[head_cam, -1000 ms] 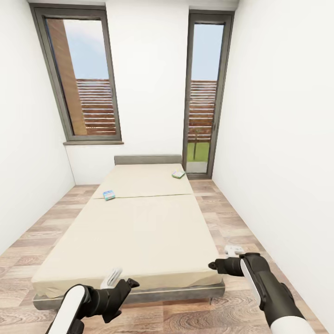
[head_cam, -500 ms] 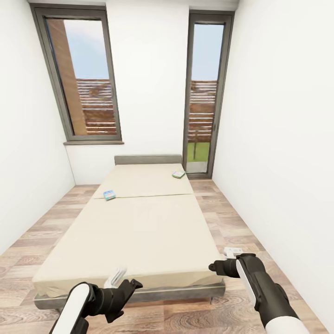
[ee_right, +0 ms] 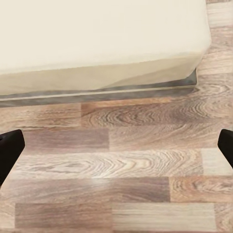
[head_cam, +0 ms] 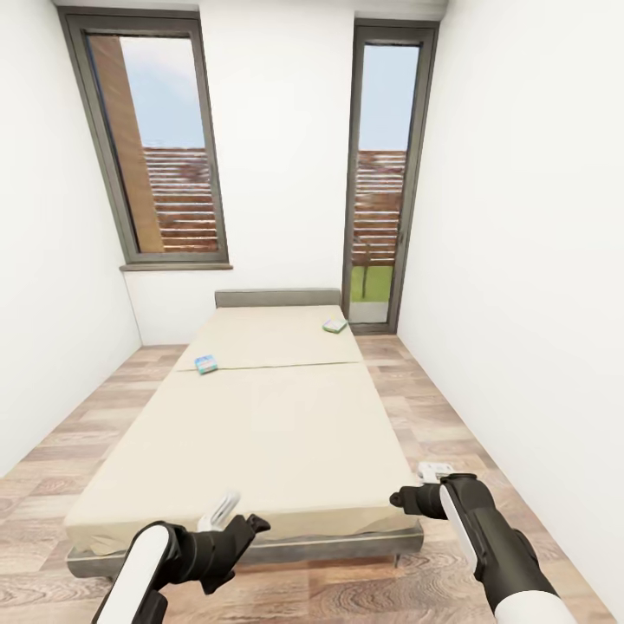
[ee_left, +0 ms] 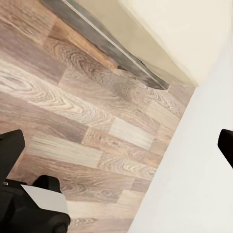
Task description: Put all the toys in the child's room - the three board games (two on the bed and one on the table), the two jigsaw puzzles on the table, and the tennis ball on the table - inside the toy box on the table in the child's room.
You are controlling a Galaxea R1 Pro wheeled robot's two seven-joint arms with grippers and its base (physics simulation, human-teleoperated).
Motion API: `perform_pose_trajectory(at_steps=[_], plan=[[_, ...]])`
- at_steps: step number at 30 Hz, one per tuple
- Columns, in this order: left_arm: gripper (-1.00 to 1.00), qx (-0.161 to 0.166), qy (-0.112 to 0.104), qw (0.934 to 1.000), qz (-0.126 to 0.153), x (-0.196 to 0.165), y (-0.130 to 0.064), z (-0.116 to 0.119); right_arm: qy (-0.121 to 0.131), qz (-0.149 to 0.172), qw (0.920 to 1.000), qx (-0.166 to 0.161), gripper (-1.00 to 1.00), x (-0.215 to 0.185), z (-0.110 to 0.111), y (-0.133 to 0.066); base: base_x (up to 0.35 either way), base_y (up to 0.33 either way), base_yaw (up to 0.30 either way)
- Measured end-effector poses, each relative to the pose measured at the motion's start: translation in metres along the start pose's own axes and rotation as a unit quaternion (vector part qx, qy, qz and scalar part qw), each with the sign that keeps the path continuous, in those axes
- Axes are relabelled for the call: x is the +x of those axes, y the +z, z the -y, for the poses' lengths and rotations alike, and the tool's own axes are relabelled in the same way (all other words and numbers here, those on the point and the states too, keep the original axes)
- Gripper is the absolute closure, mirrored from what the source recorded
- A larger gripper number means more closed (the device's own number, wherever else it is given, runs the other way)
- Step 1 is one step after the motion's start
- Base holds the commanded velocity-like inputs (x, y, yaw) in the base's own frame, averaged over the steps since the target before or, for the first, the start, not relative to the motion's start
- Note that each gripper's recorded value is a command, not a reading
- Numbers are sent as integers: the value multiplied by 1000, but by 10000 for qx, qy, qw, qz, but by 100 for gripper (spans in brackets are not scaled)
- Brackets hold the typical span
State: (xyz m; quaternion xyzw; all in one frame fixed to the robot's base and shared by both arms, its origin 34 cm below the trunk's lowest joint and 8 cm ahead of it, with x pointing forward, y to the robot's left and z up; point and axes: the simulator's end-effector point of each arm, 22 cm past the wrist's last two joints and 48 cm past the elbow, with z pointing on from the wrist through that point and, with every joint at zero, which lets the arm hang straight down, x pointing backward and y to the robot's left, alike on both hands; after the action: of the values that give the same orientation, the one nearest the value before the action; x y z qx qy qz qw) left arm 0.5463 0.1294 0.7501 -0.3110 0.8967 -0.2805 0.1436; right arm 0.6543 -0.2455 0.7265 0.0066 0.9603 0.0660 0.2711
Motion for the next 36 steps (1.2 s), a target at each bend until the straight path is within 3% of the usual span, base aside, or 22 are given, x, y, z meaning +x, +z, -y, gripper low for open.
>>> perform_pose_trajectory(at_steps=[14, 36], plan=[[-100, 61, 27, 10000, 15, 0, -1, 5, 0, 13, 10000, 0, -100, -1, 0, 0, 168, 3, -34], [-100, 174, 31, 9998, 75, -4, -7, 13, -1, 29, 10000, -2, -100, -3, -1, -2, 16, 0, -35]])
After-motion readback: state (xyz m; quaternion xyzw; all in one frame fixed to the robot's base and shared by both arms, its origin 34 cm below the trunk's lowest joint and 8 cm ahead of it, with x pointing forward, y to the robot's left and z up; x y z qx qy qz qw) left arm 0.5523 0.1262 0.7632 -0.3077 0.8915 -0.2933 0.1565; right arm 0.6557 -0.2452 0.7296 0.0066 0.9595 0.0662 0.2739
